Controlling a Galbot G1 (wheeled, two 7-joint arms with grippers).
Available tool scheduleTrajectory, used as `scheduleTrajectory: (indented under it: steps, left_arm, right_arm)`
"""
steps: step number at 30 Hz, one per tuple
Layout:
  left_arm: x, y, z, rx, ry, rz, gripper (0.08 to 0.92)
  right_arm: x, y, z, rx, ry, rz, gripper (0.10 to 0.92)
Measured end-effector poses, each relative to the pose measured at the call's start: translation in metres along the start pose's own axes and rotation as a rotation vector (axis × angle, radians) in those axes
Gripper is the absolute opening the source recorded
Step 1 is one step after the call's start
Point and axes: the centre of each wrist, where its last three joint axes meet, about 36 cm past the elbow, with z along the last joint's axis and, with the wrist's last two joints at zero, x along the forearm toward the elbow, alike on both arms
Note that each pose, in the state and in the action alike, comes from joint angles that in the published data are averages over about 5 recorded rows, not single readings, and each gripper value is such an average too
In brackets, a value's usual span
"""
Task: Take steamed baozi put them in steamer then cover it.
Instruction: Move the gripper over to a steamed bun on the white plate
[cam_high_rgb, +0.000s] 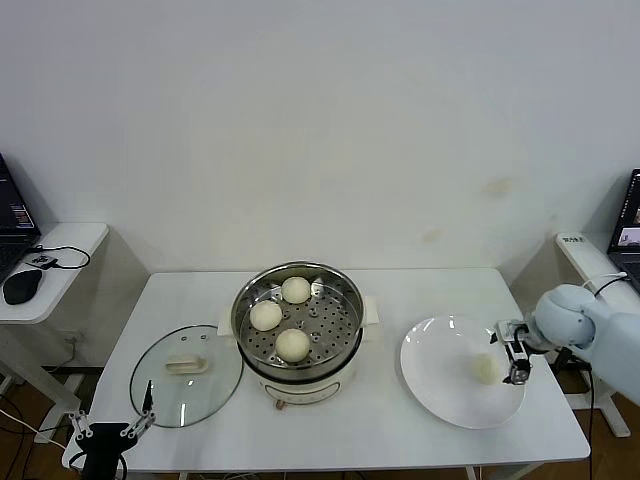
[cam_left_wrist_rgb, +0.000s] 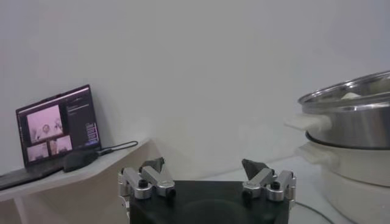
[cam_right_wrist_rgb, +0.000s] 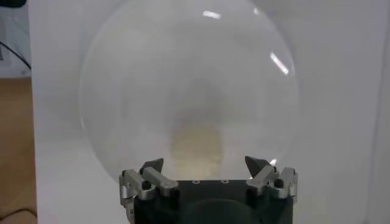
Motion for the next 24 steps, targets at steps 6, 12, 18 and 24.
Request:
scheduleTrajectory:
  steps: [6,12,18,24]
  left_arm:
    - [0.0,0.001,-0.001,-0.001,-0.004,-0.005,0.823]
    - [0.0,0.003,-0.001,-0.004,-0.006,-0.01,0.823]
    - [0.0,0.004,-0.002,-0.005,-0.008,-0.016,0.823]
    - [0.0,0.004,-0.002,-0.004,-0.01,-0.017,0.823]
  right_arm:
    - [-0.018,0.003,0.002,-0.005,0.014,-0.01,0.823]
    - [-0.03,0.001,0.001,-0.012,0.016,-0.004,0.821]
    - [-0.039,0.0,-0.006,-0.013,0.01,-0.004,0.782]
    - [-0.044,0.0,-0.01,-0.012,0.01,-0.006,0.718]
